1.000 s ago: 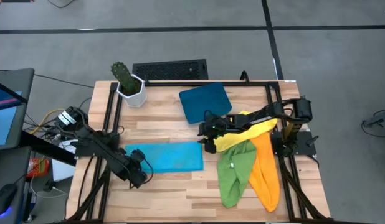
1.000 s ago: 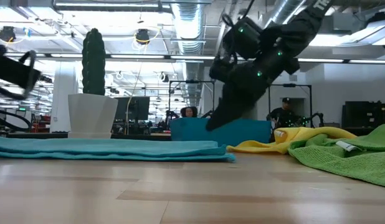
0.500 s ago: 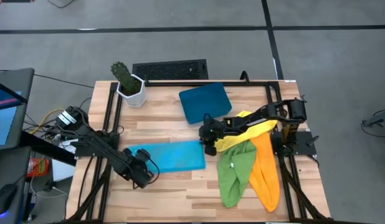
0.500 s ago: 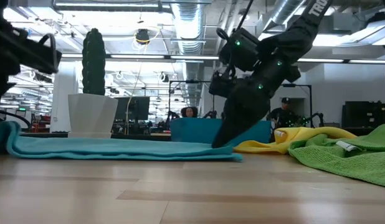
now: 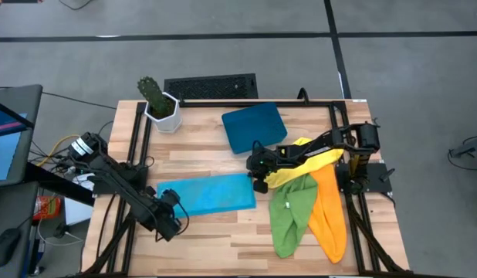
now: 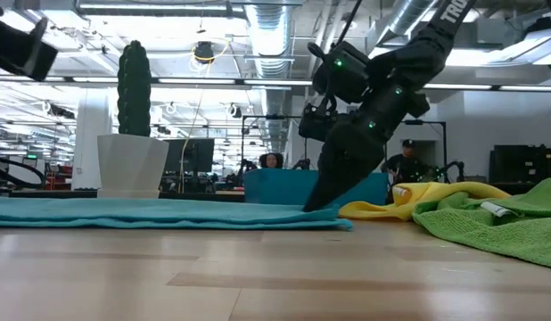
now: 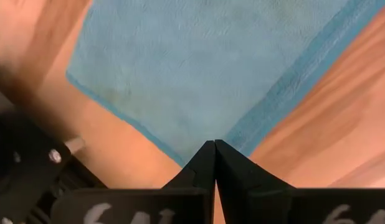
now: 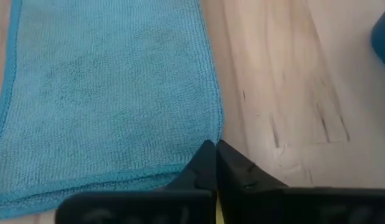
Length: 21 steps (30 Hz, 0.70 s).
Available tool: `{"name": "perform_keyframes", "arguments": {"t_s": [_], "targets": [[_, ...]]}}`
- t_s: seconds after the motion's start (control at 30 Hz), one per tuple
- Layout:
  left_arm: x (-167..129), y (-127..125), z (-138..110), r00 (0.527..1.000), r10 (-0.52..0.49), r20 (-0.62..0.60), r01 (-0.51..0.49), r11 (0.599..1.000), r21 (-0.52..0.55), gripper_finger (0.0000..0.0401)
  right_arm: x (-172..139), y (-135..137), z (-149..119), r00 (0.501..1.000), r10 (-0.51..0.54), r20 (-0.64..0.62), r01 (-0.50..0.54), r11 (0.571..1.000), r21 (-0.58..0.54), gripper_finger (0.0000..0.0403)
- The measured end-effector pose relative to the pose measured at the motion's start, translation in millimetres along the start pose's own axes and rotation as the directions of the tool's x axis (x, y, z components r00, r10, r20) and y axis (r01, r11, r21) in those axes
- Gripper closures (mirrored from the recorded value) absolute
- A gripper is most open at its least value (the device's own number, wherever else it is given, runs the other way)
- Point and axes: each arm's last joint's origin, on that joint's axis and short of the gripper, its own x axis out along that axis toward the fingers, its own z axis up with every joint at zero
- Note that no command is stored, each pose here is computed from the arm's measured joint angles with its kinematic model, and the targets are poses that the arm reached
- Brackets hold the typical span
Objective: Fold microfiber towels
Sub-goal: Fold the blue microfiber cloth
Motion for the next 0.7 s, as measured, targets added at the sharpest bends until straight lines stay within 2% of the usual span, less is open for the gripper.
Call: {"name": "perform_keyframes", "arguments": {"t_s": [0.1,0.17,0.23,0.3,0.33,0.37,0.43,0.5,0.6,0.7], "targets": [[-10.0,-3.6,3.3,0.996,-0.042,0.080,0.052,0.992,-0.116,0.0401,0.0,0.0,-1.4,1.000,0.001,-0.014,-0.001,1.000,0.014,0.0375],[-24.4,-7.6,10.1,0.958,-0.103,0.267,0.162,0.965,-0.207,0.0401,-0.1,0.0,-1.9,1.000,0.002,-0.021,-0.002,1.000,0.020,0.0382],[-34.5,-12.3,18.6,0.840,-0.131,0.526,0.319,0.905,-0.282,0.0401,-0.1,0.1,-2.1,1.000,0.004,-0.023,-0.004,1.000,0.021,0.0390],[-34.9,-12.6,28.0,0.724,-0.083,0.685,0.404,0.856,-0.323,0.0401,-0.1,0.2,-2.3,1.000,0.005,-0.024,-0.004,0.999,0.031,0.0394],[-30.2,-13.7,34.1,0.700,-0.056,0.712,0.414,0.845,-0.340,0.0401,-1.0,0.4,-1.8,1.000,0.005,-0.022,-0.004,0.999,0.038,0.0394],[-23.2,-16.0,39.7,0.698,-0.041,0.715,0.416,0.835,-0.359,0.0401,-2.8,0.6,-1.9,1.000,0.006,-0.027,-0.005,0.999,0.046,0.0393],[-7.9,-20.5,48.8,0.704,-0.029,0.709,0.401,0.841,-0.363,0.0401,-5.4,1.9,-1.8,1.000,0.008,-0.030,-0.007,0.998,0.054,0.0390],[4.0,-29.1,57.0,0.689,-0.044,0.723,0.411,0.845,-0.341,0.0401,-9.4,3.3,-1.5,0.999,0.009,-0.035,-0.007,0.998,0.059,0.0389],[17.0,-38.1,69.7,0.647,-0.039,0.762,0.414,0.857,-0.307,0.0401,-11.2,5.4,-2.2,0.999,0.011,-0.044,-0.008,0.997,0.071,0.0390],[24.9,-43.4,84.1,0.597,-0.024,0.802,0.431,0.852,-0.296,0.0401,-11.0,7.9,-2.5,0.999,0.015,-0.047,-0.012,0.997,0.073,0.0391]]}}
